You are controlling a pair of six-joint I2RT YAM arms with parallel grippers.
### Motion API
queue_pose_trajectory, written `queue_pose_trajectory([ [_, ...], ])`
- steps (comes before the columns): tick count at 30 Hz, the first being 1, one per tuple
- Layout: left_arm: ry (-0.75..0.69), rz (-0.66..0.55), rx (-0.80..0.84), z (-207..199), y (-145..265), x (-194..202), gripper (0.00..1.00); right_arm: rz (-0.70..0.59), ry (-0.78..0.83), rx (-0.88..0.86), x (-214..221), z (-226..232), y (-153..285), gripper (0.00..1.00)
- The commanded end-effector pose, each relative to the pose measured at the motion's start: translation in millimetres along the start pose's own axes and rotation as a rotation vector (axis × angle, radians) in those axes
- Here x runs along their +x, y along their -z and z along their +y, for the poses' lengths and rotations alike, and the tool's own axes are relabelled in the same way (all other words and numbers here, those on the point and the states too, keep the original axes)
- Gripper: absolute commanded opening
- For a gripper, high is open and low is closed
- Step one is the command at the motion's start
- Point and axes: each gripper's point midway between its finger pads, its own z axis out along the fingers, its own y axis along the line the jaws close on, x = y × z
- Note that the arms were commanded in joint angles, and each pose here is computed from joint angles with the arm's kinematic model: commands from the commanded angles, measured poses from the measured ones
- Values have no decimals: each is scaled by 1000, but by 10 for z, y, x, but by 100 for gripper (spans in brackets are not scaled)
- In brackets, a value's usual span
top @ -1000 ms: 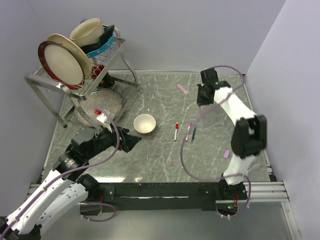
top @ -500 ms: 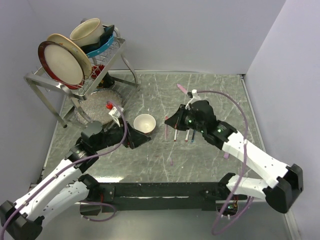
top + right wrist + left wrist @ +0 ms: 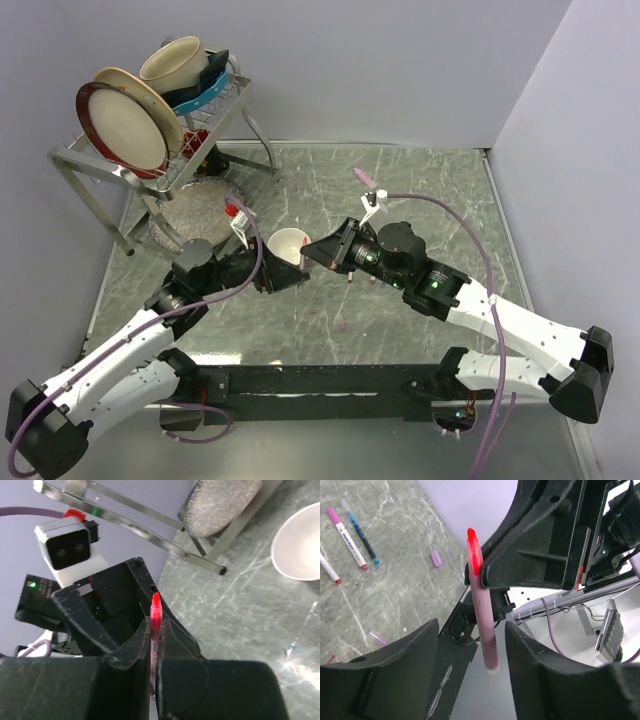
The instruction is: Insert the pens into the pen caps
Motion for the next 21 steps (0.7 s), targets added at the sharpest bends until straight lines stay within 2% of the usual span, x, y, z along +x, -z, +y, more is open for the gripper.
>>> queue_pose_trajectory([
  [1, -15, -25, 78, -202, 0, -86, 56, -63, -15, -67, -91, 205, 16, 0],
  [4, -9, -18, 86, -220, -5, -82, 42, -65, -5, -68, -75, 227, 27, 0],
  [5, -11, -11, 92, -228, -2, -73, 29, -60, -3, -72, -58, 237, 28, 0],
  [7, -8, 0, 93, -221, -7, -50, 16, -54, 5, -84, -47, 263, 34, 0],
  [8, -4, 3, 86, -209, -2, -40, 4, -45, 9, -95, -31, 304, 48, 1],
  [10, -10, 1, 63, -161, 8, -27, 1, -37, 11, -80, -17, 288, 66, 10],
  [11, -16, -14, 47, -144, 22, -45, 1, -35, 12, -76, -15, 283, 80, 25],
  [14, -47, -17, 10, -82, 92, 0, 1, -30, 17, -47, -8, 222, 179, 43],
  [17, -97, -27, -53, 3, 187, 21, 1, -28, 4, 44, 9, 30, 290, 48],
  [21, -206, -22, -180, 186, 359, 49, 1, 66, 30, 251, 242, -448, 390, 48],
])
